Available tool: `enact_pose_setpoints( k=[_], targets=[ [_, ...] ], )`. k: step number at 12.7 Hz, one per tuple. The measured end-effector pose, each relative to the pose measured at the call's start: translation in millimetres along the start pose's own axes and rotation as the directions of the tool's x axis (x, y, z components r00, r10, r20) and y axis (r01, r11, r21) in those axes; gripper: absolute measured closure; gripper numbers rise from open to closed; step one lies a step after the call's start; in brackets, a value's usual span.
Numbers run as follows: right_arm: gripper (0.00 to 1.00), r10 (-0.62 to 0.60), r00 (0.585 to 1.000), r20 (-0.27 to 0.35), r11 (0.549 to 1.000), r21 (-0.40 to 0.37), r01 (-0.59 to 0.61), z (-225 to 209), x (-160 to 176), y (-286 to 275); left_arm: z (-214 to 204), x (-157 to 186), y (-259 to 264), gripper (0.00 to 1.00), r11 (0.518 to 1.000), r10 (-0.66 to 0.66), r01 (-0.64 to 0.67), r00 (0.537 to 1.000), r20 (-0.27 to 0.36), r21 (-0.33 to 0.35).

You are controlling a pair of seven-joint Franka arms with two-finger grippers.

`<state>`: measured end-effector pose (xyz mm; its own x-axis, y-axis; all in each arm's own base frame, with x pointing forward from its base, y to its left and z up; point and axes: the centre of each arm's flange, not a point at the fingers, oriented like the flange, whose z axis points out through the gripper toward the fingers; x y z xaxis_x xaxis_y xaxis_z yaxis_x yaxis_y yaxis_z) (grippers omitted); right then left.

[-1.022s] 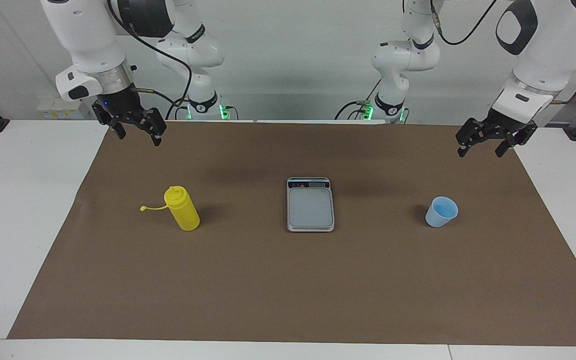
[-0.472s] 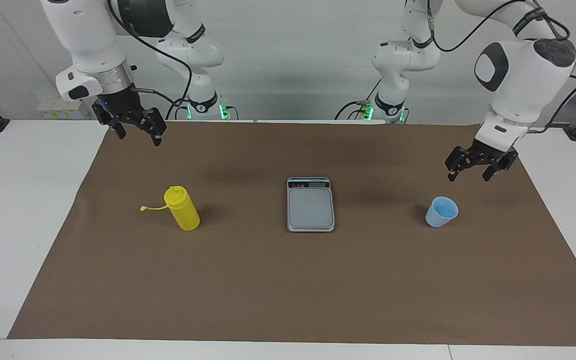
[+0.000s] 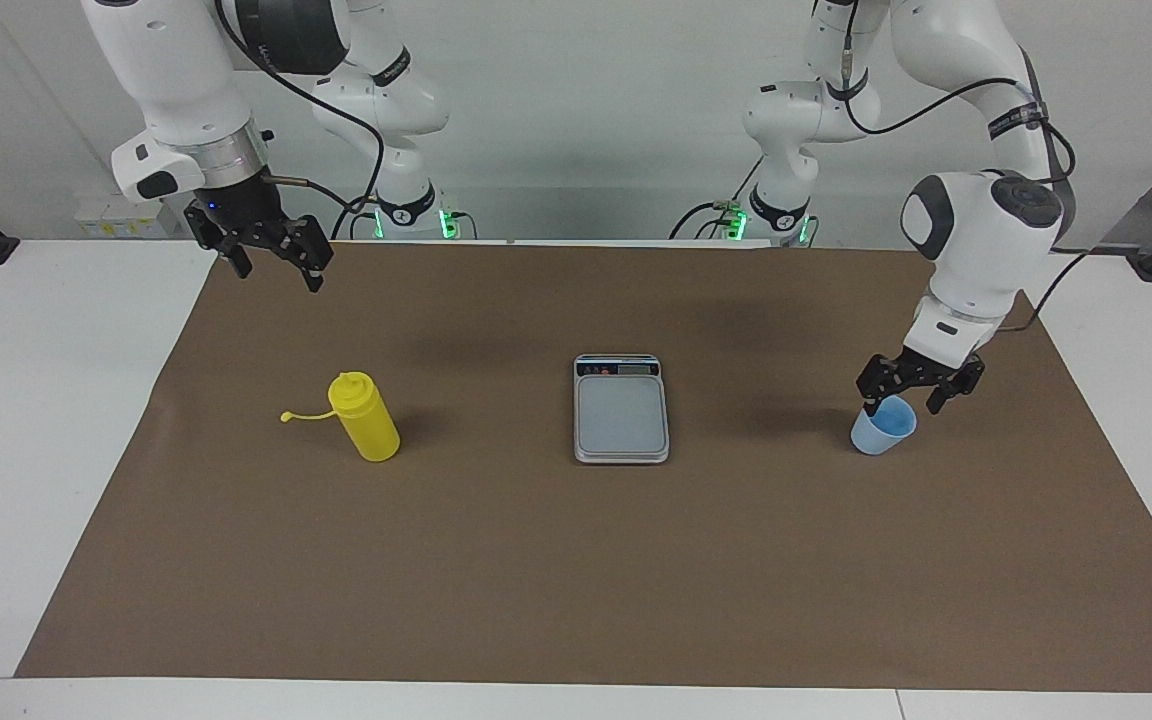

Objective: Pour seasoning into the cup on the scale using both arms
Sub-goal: 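Reach the left gripper to the light-blue cup and grasp it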

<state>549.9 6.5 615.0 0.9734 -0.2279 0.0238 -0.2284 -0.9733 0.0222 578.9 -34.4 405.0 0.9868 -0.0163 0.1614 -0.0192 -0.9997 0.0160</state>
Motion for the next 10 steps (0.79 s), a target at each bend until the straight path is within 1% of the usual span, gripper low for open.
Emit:
enact_pose_setpoints(
  k=[2, 4, 10],
  targets=[
    [0.0, 0.0, 1.0, 0.0, 1.0, 0.0, 0.0, 0, 0, 0, 21, -14, 9, 0.0, 1.0, -0.03, 0.03, 1.0, 0.006, -0.002],
    [0.0, 0.0, 1.0, 0.0, 1.0, 0.0, 0.0, 0, 0, 0, 29, -20, 23, 0.0, 0.998, -0.063, 0.064, 0.998, 0.014, -0.005],
    [0.0, 0.0, 1.0, 0.0, 1.0, 0.0, 0.0, 0, 0, 0, 56, -24, 32, 0.0, 0.998, -0.07, 0.07, 0.997, 0.018, -0.007]
  ],
)
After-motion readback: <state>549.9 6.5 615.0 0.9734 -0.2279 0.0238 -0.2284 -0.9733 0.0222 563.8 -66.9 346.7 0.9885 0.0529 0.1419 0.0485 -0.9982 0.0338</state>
